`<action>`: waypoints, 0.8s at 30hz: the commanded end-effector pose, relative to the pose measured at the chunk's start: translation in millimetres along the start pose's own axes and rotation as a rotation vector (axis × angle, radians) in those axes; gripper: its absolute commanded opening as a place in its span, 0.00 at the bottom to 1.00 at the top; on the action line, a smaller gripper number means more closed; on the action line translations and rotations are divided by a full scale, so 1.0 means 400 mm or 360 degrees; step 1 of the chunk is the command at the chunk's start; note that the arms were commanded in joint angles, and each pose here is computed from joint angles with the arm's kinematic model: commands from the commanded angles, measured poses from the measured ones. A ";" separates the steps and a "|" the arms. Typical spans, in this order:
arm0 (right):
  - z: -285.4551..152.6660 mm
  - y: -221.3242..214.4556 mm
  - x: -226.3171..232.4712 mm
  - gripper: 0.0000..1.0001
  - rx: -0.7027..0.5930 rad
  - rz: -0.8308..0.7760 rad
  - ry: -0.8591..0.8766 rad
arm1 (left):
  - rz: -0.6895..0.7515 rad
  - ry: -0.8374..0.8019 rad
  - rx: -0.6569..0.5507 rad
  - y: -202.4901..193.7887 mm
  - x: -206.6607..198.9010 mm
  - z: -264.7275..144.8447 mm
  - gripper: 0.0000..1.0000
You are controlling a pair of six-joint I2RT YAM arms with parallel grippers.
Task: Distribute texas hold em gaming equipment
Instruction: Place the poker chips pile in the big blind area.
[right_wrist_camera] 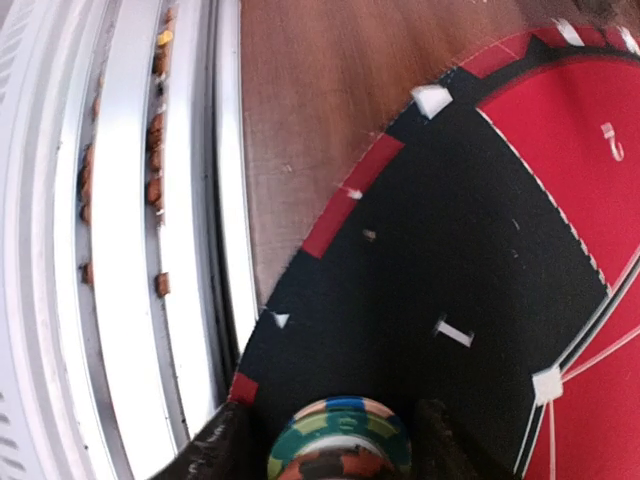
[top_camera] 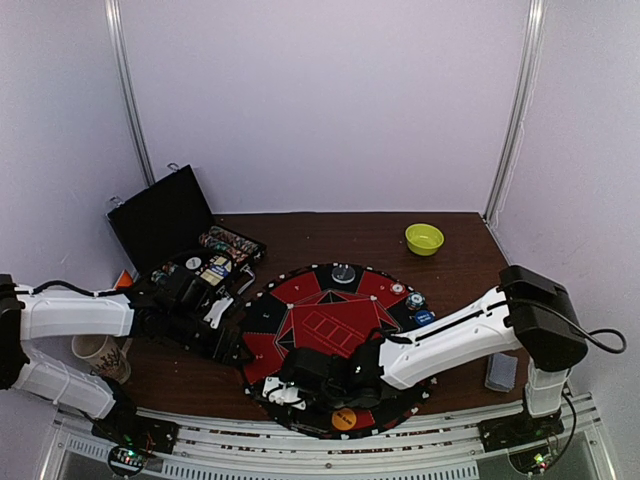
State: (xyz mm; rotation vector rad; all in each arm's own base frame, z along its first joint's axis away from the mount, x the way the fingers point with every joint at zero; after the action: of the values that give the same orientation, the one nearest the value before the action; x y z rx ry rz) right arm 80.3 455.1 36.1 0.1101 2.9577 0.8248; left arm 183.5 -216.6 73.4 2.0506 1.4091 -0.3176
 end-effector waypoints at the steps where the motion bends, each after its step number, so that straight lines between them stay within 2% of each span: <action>1: 0.042 -0.152 0.034 0.68 0.0412 -0.0035 0.0029 | 0.0044 0.0014 -0.0065 0.029 -0.007 -0.022 0.67; 3: 0.035 -0.132 0.038 0.73 0.0378 -0.0036 0.0046 | 0.0043 0.0019 -0.0070 0.029 -0.005 -0.023 0.67; 7: -0.007 -0.054 0.044 0.75 0.0218 -0.0036 0.0077 | 0.0046 0.0021 -0.0064 0.029 -0.004 -0.021 0.67; 15: -0.176 0.080 0.006 0.78 -0.0143 0.0016 0.0012 | 0.0061 0.0015 -0.0085 0.038 -0.008 -0.023 0.67; 18: -0.221 0.058 -0.028 0.74 -0.0175 0.0115 -0.0025 | 0.0072 0.0016 -0.0093 0.041 -0.009 -0.025 0.67; 21: -0.220 -0.032 -0.059 0.67 -0.0066 0.0158 -0.0064 | 0.0079 0.0016 -0.0092 0.041 -0.009 -0.024 0.67; 24: -0.199 -0.089 -0.074 0.67 0.0050 0.0150 -0.0053 | 0.0080 0.0018 -0.0088 0.042 -0.008 -0.022 0.67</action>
State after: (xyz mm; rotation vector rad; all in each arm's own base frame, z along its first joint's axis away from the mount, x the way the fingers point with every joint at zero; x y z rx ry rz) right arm 95.5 413.2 130.7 0.2241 2.8672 1.0156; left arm 184.3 -213.4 74.9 2.0639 1.4008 -0.2921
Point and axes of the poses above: each gripper's point midway between its finger pads, its own z axis out along the fingers, its own x axis along the line the jaws close on, y = z × x, the point moved 2 cm from there along -z, back along the fingers, and after that the axes turned 3 degrees about -z, right-handed, at the moved point
